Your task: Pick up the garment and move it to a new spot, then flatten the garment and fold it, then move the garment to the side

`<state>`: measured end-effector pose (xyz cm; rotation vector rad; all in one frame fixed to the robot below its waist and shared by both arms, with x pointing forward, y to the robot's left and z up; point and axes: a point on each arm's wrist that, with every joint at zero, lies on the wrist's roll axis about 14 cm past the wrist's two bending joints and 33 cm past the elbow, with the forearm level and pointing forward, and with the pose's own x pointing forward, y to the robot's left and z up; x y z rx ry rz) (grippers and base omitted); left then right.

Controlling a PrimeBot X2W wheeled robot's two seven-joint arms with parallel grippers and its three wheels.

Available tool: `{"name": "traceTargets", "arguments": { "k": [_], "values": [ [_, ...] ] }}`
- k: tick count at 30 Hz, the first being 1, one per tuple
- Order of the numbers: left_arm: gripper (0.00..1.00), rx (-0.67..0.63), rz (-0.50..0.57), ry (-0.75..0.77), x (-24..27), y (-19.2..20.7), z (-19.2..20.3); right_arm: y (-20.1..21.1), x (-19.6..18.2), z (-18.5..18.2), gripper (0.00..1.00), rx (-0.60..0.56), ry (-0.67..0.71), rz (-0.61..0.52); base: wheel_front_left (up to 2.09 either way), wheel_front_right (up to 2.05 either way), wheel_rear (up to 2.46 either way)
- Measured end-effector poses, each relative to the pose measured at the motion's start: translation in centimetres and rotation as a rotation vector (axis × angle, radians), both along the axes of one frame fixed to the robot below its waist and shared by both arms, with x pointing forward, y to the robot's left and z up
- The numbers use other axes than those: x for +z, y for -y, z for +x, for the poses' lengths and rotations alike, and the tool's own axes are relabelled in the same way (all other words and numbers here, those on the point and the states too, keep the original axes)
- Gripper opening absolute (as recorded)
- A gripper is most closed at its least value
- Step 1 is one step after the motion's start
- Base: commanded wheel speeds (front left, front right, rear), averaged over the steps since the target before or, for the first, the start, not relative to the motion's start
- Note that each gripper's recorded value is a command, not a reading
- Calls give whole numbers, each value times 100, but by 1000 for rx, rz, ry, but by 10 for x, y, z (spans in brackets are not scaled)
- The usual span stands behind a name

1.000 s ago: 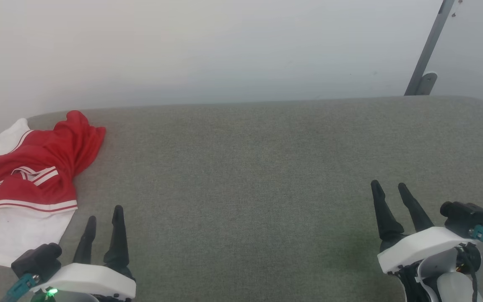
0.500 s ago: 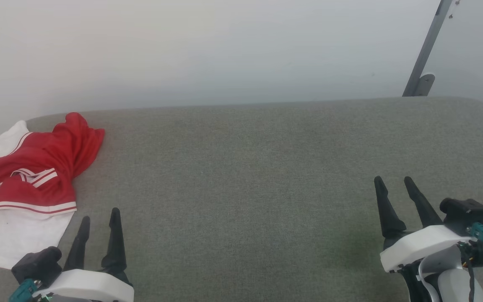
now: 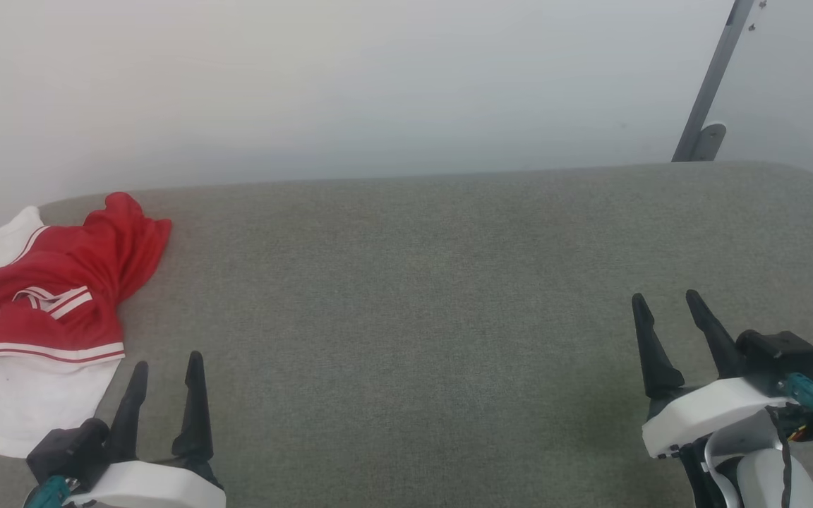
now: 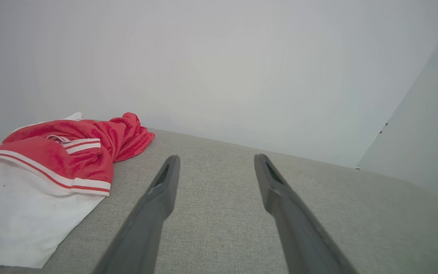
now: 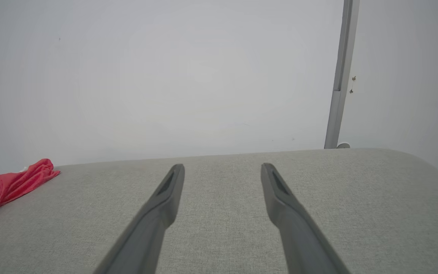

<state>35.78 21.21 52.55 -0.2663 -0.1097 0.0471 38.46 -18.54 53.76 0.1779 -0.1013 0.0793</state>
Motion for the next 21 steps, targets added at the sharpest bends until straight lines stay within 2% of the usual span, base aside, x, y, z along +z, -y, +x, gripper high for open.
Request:
{"name": "traceTargets", "arguments": {
  "k": [16, 21],
  "values": [
    [100, -18, 107, 42, 9, 5, 0, 1, 9, -2, 100, -2, 41, -118, 0, 0, 0],
    [100, -15, 108, 47, 10, 4, 0, 1, 11, -2, 100, -2, 48, -123, 0, 0, 0]
  ]
}}
